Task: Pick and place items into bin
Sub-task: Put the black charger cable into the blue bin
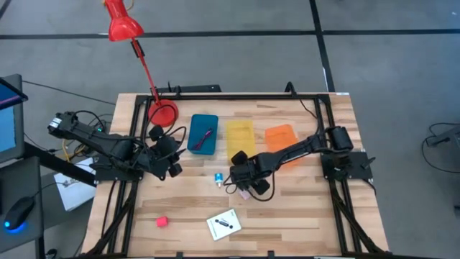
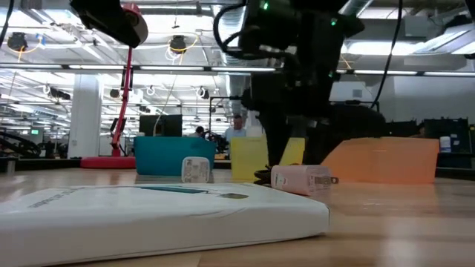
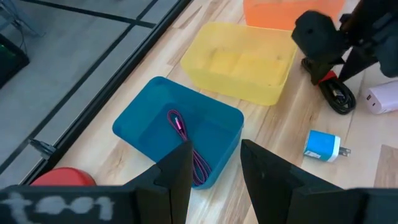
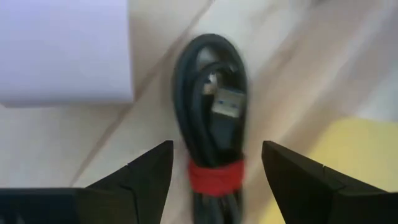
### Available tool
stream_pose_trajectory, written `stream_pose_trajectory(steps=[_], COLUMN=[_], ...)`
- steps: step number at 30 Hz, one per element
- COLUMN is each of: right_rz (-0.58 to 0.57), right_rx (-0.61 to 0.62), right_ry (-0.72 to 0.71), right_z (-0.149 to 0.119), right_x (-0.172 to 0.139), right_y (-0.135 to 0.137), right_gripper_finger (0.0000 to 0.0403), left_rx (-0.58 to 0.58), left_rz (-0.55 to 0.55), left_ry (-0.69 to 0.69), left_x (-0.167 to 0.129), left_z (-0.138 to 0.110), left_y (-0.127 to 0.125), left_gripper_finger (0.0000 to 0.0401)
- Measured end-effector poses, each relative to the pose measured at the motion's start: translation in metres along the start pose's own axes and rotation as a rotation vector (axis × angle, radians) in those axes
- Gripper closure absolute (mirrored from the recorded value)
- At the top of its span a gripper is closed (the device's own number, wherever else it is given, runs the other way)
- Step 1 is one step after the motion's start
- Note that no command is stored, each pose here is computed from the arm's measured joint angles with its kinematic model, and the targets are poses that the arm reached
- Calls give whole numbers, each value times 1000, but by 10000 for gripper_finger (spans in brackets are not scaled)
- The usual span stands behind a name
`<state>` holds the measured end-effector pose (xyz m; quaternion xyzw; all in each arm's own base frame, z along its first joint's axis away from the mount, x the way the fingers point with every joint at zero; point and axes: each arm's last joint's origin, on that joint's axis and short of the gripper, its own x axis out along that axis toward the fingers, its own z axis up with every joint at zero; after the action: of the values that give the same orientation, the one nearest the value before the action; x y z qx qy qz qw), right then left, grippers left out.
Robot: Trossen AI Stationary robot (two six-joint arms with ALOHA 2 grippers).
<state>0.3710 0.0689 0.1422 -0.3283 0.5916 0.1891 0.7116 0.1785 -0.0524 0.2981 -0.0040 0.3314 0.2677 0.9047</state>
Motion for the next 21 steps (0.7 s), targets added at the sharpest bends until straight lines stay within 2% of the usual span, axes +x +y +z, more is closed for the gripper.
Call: stream_pose_trajectory(steps=[10, 13, 19, 21], right_rz=[67, 70, 73, 67], right_rx=[39, 43, 77, 103], right_ry=[-2, 5, 3, 7], right_z=[-2, -3, -7, -8], right_x=[6, 5, 6, 6], right_y=[-3, -5, -11, -14], right_gripper_finger=[175, 207, 310, 331], left_rx=[-1, -1, -3, -3], left_rz=[-22, -21, -21, -22], left_ry=[12, 12, 12, 12], left_x=[0, 0, 0, 0], left_z=[0, 0, 0, 0], left_y=[-1, -1, -1, -1], left_gripper_finger=[276, 276, 276, 276])
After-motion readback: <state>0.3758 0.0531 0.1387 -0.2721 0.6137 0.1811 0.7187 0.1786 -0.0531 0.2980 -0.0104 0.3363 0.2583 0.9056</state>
